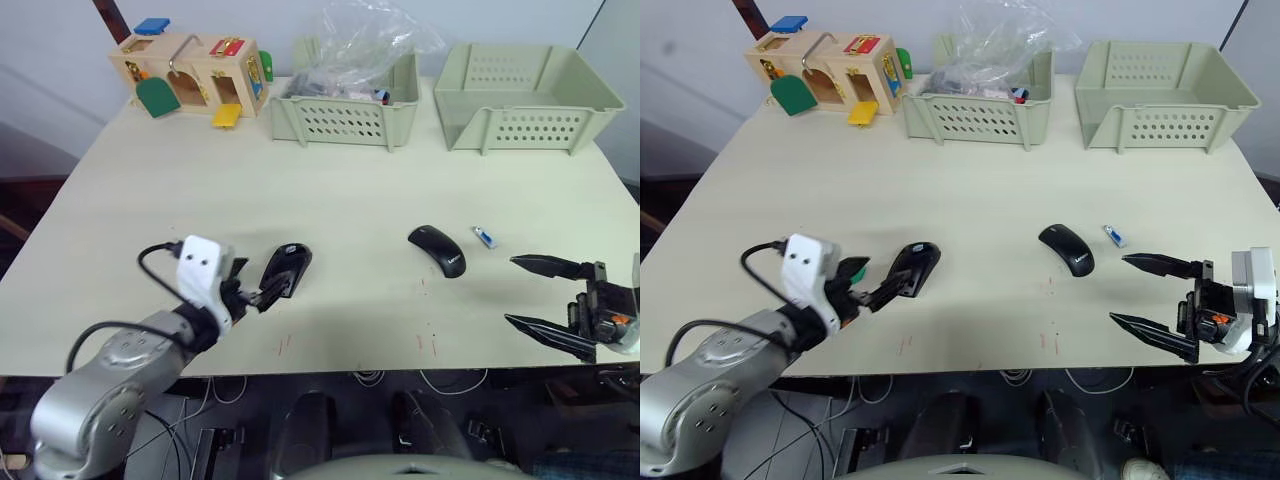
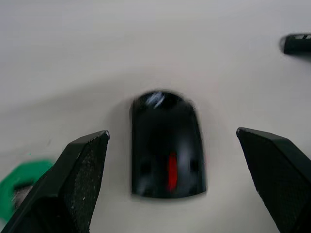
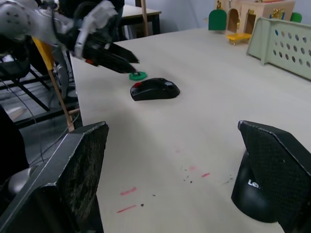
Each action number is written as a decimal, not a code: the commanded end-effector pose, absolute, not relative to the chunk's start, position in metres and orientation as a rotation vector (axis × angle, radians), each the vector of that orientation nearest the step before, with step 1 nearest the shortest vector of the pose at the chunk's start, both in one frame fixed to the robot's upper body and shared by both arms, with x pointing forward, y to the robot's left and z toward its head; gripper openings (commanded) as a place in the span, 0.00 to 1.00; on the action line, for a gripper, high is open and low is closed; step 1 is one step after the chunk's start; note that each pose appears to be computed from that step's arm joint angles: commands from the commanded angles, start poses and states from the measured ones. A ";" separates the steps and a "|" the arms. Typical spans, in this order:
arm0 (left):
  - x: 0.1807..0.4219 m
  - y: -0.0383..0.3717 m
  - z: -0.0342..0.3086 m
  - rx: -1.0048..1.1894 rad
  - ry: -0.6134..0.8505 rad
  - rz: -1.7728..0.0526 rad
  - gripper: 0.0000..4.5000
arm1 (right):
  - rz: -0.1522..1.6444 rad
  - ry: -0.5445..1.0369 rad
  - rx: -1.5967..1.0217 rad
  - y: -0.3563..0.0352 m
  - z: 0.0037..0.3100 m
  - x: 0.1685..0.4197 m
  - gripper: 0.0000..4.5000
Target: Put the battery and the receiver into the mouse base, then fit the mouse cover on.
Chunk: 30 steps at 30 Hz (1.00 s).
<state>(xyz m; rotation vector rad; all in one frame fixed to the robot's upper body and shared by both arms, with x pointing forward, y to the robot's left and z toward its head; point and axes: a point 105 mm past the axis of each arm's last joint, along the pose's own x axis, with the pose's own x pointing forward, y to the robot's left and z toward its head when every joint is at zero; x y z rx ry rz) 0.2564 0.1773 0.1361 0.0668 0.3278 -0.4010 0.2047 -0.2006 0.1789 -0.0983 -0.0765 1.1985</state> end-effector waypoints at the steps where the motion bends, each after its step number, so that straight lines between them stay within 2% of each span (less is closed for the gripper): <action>1: 0.269 0.174 0.137 0.067 0.334 -0.335 0.99 | 1.213 -0.104 -0.119 -0.197 0.193 0.199 0.99; 6: 0.282 0.168 0.136 0.079 0.358 -0.261 0.99 | 1.211 -0.101 -0.121 -0.195 0.197 0.198 0.99; 13: 0.282 0.165 0.128 0.090 0.416 -0.221 0.99 | 1.201 -0.094 -0.119 -0.194 0.197 0.200 0.99; 30: 0.293 0.158 0.118 0.123 0.453 -0.223 0.99 | 1.193 -0.092 -0.112 -0.204 0.191 0.198 0.99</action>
